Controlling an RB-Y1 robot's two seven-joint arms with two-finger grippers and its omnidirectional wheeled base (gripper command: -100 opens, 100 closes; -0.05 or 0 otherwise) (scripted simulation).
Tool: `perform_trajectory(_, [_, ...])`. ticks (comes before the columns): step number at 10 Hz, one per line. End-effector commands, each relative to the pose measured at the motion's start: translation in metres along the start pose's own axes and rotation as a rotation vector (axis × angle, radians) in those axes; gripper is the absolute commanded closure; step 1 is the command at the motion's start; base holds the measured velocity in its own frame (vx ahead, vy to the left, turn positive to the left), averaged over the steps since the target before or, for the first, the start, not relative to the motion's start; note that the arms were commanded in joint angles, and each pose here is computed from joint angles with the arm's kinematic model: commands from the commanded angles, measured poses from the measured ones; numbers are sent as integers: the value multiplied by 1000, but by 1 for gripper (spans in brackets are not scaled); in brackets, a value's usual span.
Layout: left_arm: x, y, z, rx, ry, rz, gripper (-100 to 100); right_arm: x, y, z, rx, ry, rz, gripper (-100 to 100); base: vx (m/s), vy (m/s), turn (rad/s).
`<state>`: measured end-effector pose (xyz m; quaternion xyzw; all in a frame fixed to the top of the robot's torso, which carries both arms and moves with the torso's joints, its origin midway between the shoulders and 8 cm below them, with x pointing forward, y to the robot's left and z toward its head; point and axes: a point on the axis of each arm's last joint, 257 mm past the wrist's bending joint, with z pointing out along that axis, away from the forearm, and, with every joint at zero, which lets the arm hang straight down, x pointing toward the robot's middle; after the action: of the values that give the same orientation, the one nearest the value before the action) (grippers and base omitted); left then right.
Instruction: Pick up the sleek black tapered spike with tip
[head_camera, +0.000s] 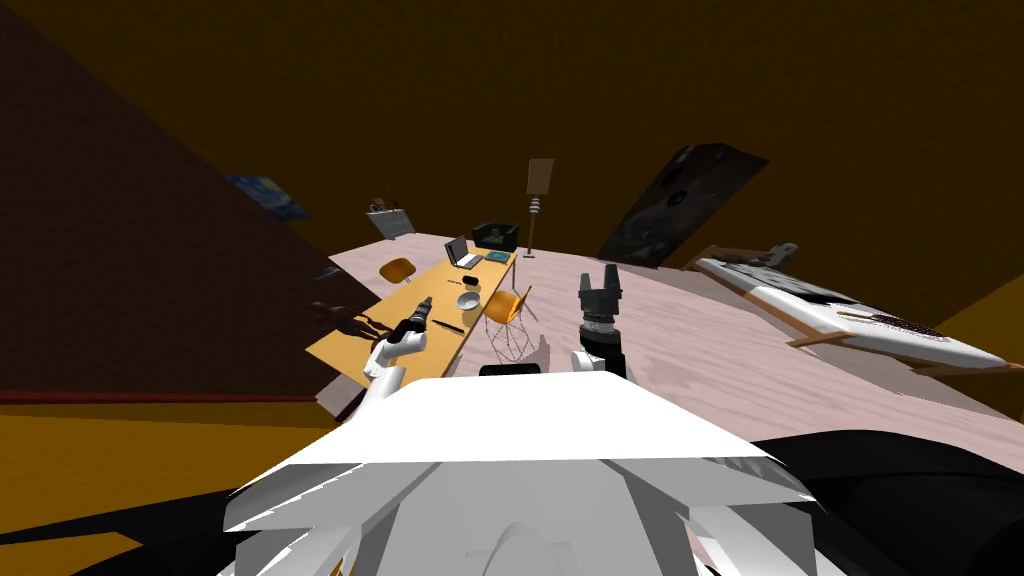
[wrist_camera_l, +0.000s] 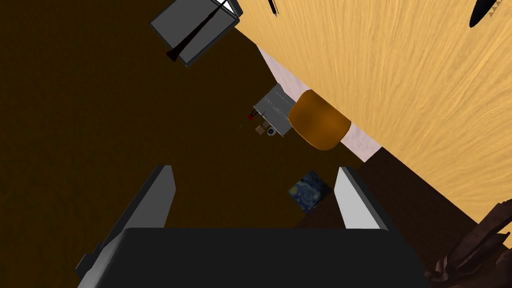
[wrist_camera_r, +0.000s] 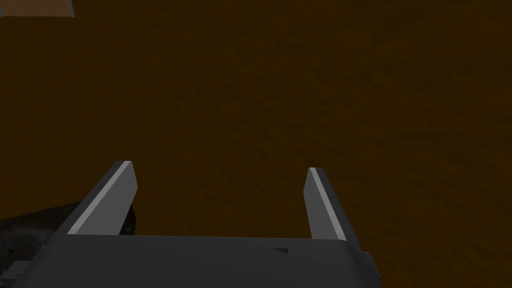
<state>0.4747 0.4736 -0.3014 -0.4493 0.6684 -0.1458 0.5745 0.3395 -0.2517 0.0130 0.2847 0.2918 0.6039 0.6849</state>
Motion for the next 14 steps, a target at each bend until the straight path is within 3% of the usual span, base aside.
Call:
perform_trajectory(1, [7, 23, 6, -68, 34, 13, -100, 0, 0, 0, 0, 0, 0, 0, 18, 6, -88])
perform_trajectory(9, [34, 99, 21, -316, 187, 24, -100, 0, 0, 0, 0, 0, 0, 0, 21, 9, -75])
perform_trajectory(14, [56, 144, 13, -469, 299, 10, -100, 0, 0, 0, 0, 0, 0, 0, 24, 12, -61])
